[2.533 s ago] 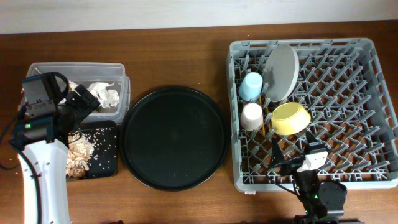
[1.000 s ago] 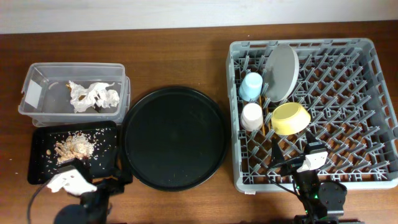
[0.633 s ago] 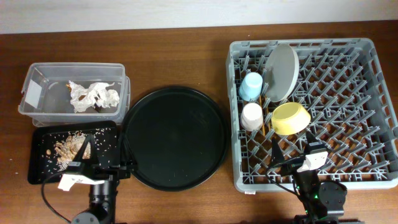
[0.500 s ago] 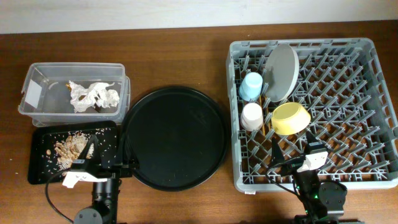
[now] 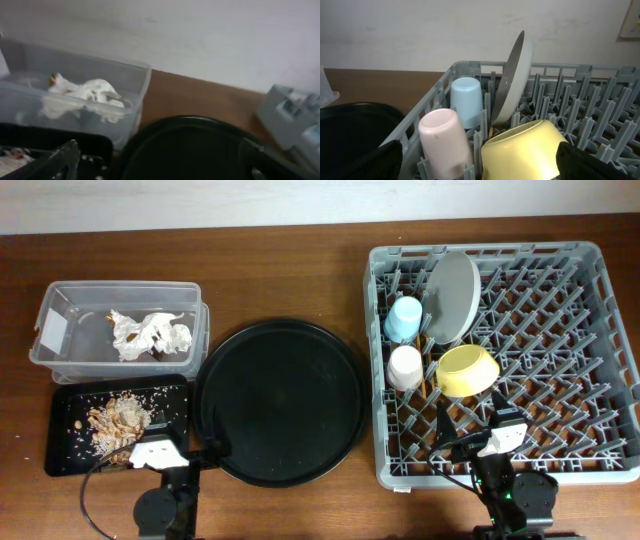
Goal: Sort waste into correct bins and load items into the dishwasher rack
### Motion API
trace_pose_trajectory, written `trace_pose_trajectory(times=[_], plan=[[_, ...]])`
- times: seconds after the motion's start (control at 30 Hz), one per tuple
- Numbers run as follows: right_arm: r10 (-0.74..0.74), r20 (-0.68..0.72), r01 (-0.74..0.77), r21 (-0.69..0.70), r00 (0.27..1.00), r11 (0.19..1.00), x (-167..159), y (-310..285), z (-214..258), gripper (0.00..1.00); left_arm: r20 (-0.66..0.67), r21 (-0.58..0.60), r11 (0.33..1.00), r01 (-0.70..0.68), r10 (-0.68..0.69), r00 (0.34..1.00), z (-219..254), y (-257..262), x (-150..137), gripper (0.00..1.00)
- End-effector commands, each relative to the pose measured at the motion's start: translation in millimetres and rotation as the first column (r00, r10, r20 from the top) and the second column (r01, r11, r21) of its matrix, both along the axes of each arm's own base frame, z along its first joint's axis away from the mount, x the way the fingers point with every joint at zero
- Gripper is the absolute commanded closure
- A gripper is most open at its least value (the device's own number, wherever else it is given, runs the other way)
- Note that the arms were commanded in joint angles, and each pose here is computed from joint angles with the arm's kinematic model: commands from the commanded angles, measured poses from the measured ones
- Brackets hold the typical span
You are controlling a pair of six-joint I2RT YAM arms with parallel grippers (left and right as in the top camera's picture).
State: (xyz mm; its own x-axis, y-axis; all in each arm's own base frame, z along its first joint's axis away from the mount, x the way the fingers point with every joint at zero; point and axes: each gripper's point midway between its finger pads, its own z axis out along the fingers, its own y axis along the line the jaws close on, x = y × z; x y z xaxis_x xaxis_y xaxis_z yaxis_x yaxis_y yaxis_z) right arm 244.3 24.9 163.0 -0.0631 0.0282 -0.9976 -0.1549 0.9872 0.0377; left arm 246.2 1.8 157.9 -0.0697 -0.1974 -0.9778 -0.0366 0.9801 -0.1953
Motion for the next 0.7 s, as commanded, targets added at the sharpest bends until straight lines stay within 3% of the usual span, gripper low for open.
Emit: trace_pose_trajectory(times=[0.0,0.67], plan=[[0.002,-0.005,-0.002,0.009,1.000,1.000,-0.1,-0.1,-3.1,0.02,-0.005,0.258,0.966,0.002,-0.001,1.000,0.2,1.0,-0.4,0.01],[0.002,-0.005,-0.002,0.009,1.000,1.000,-0.1,-0.1,-3.1,0.01,-0.007,0.283,0.959,0.009,-0.008,1.000,0.0,0.0,-0.3,0.01]])
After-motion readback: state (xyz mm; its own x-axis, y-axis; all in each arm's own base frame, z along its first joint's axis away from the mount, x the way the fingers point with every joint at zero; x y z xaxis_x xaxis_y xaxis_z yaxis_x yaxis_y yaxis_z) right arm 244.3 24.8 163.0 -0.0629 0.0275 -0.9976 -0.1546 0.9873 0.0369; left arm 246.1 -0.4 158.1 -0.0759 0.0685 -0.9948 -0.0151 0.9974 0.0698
